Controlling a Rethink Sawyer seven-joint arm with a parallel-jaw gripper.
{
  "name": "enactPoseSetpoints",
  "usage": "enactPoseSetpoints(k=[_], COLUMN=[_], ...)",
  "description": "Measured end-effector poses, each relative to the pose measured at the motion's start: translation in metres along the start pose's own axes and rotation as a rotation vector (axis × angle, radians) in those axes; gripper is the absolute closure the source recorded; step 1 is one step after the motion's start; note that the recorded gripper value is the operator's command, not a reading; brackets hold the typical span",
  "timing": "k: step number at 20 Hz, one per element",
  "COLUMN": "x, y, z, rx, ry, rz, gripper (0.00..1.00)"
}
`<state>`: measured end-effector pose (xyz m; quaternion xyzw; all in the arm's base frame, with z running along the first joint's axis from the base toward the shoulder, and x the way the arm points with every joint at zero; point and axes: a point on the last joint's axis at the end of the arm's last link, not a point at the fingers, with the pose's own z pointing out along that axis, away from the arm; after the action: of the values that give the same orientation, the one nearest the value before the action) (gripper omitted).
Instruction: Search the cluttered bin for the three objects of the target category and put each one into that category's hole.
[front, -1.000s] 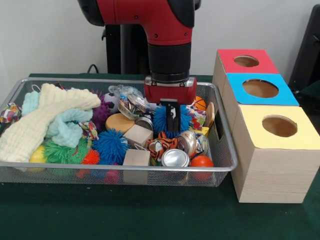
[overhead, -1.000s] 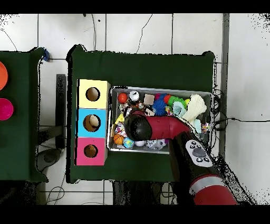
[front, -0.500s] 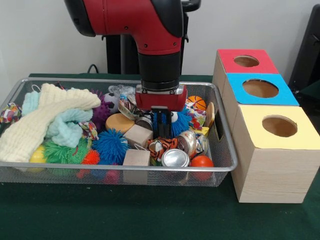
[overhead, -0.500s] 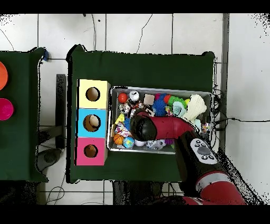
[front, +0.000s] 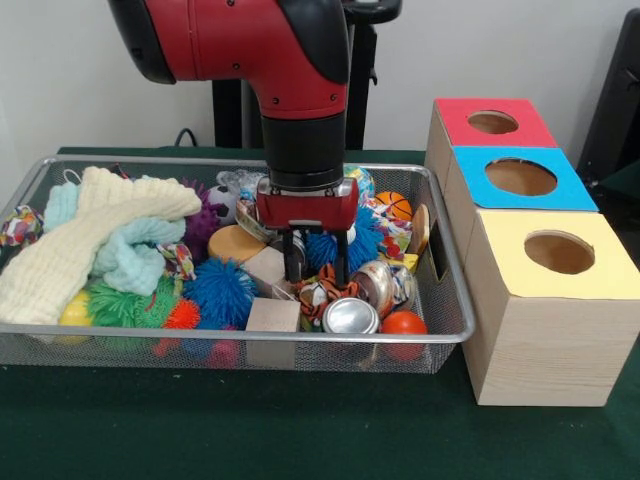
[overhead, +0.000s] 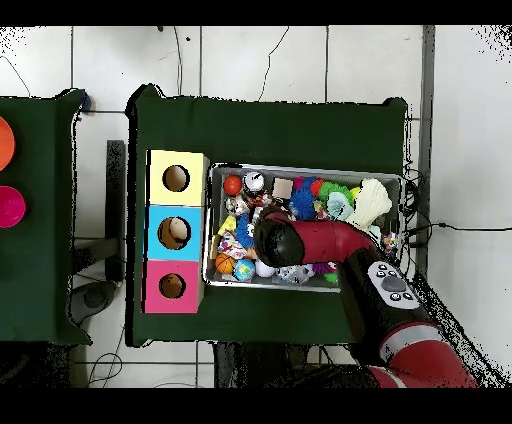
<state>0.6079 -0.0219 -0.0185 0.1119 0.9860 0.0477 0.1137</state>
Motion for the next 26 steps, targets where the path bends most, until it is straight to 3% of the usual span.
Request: enactPoseSetpoints(k=[16,26], x=[0.002,0.010], y=[0.017,0.020], z=[0.014,0.031], rx=[-0.039,-0.066], ry=[-0.071,-0.126], rz=[-0.020,-0.064], gripper=[0.00,0.00])
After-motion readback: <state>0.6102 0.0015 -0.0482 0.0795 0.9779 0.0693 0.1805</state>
